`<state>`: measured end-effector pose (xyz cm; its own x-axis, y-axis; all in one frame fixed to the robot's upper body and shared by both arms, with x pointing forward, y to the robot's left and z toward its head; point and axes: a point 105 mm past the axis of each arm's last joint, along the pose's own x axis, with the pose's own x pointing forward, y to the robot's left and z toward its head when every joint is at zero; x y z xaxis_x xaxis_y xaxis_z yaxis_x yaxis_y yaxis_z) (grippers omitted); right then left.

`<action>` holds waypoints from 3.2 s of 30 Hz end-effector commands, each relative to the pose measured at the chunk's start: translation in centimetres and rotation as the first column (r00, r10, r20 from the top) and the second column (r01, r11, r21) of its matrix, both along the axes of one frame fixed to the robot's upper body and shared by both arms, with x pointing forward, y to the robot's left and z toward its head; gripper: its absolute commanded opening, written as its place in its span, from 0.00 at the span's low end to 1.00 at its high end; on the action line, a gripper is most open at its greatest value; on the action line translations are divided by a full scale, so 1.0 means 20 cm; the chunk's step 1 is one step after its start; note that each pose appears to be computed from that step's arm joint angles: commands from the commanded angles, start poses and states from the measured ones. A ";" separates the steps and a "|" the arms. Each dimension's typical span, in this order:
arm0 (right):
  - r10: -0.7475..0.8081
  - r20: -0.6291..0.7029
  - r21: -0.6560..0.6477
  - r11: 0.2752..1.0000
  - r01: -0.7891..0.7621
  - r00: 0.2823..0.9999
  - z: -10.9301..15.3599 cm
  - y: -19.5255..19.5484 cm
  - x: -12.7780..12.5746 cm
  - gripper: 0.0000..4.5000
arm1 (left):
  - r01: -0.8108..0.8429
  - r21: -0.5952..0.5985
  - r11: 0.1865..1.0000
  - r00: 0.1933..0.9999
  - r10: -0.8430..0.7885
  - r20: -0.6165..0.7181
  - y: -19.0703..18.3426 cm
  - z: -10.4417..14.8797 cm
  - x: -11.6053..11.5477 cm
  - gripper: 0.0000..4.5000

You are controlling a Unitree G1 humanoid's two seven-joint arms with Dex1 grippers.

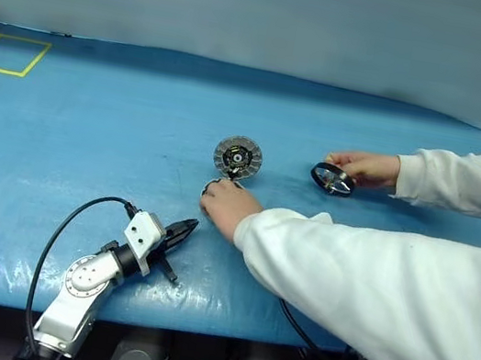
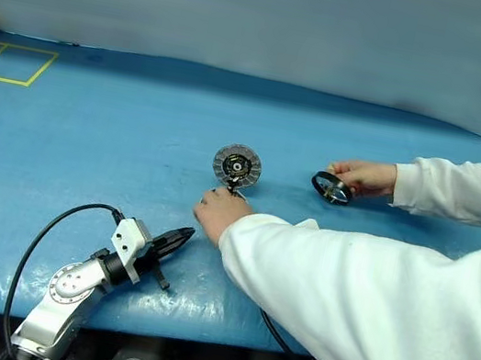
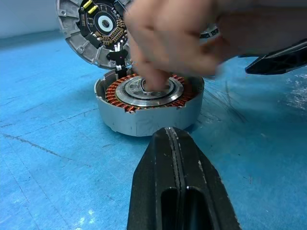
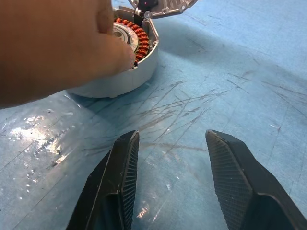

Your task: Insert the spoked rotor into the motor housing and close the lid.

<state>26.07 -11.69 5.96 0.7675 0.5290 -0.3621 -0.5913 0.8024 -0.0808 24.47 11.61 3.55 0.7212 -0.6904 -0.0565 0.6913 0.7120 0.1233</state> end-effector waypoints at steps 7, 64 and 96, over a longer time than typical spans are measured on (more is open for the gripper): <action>0.028 0.045 0.012 1.000 -0.029 0.999 0.06 0.03 0.00 0.51 | 0.004 -0.015 1.000 0.999 -0.004 0.033 -0.01 0.04 0.00 0.00; 0.036 0.049 0.009 0.999 -0.036 0.998 0.06 0.03 0.01 0.51 | 0.011 -0.006 1.000 0.999 -0.010 0.038 -0.02 0.05 0.01 0.00; -0.139 -0.003 -0.249 0.959 0.134 0.990 0.25 -0.23 0.49 1.00 | -0.012 -0.011 1.000 0.999 0.013 0.042 -0.01 0.05 0.01 0.00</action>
